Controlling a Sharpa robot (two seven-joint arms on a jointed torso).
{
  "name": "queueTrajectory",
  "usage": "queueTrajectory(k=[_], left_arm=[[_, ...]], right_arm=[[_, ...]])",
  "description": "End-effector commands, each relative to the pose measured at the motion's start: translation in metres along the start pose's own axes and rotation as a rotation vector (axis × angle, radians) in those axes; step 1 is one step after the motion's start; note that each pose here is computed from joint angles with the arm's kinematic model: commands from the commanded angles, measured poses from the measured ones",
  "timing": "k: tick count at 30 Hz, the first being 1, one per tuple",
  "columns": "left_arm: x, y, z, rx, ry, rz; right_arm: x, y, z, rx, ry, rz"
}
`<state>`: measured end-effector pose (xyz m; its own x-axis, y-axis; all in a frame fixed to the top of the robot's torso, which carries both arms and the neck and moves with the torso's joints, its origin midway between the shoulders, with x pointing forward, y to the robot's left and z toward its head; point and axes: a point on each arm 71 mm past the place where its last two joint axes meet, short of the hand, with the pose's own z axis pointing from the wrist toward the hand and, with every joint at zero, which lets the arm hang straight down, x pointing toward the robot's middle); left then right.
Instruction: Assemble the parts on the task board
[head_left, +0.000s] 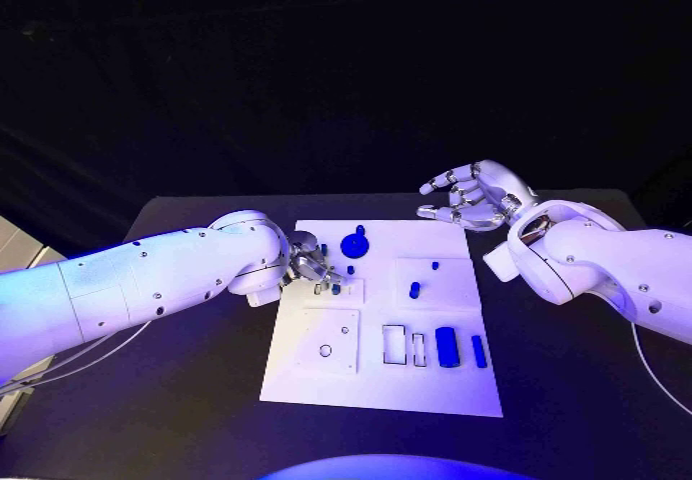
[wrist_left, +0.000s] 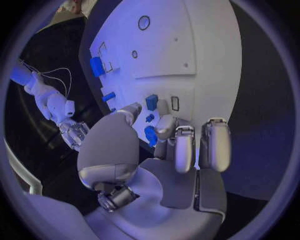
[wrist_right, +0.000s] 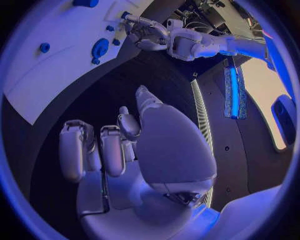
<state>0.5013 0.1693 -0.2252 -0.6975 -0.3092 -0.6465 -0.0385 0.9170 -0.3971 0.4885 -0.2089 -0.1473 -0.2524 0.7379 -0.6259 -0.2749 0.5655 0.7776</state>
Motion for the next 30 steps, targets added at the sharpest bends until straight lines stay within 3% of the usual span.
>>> queueTrajectory(k=[1, 6, 15, 19, 24, 30], left_arm=[[-0.0046, -0.0038, -0.0043, 0.031, -0.015, -0.063], [-0.0212, -0.002, -0.0147, 0.033, -0.036, -0.091], [-0.0695, -0.0014, -0.028, 0.019, -0.102, -0.067], [-0.082, -0.0025, -0.0259, 0.002, -0.128, -0.023], [-0.0905, -0.0018, -0.0192, -0.023, -0.137, 0.012], [-0.0941, -0.0033, -0.0081, -0.044, -0.122, 0.027]], right_arm=[[0.0, -0.001, 0.0, -0.005, -0.003, 0.0], [-0.001, -0.002, 0.0, -0.001, -0.005, 0.0], [-0.003, -0.004, 0.001, 0.005, -0.011, -0.004], [-0.003, -0.004, 0.001, 0.006, -0.012, -0.005], [-0.003, -0.003, 0.002, 0.0, -0.015, -0.005], [-0.002, -0.001, 0.002, -0.008, -0.017, -0.004]])
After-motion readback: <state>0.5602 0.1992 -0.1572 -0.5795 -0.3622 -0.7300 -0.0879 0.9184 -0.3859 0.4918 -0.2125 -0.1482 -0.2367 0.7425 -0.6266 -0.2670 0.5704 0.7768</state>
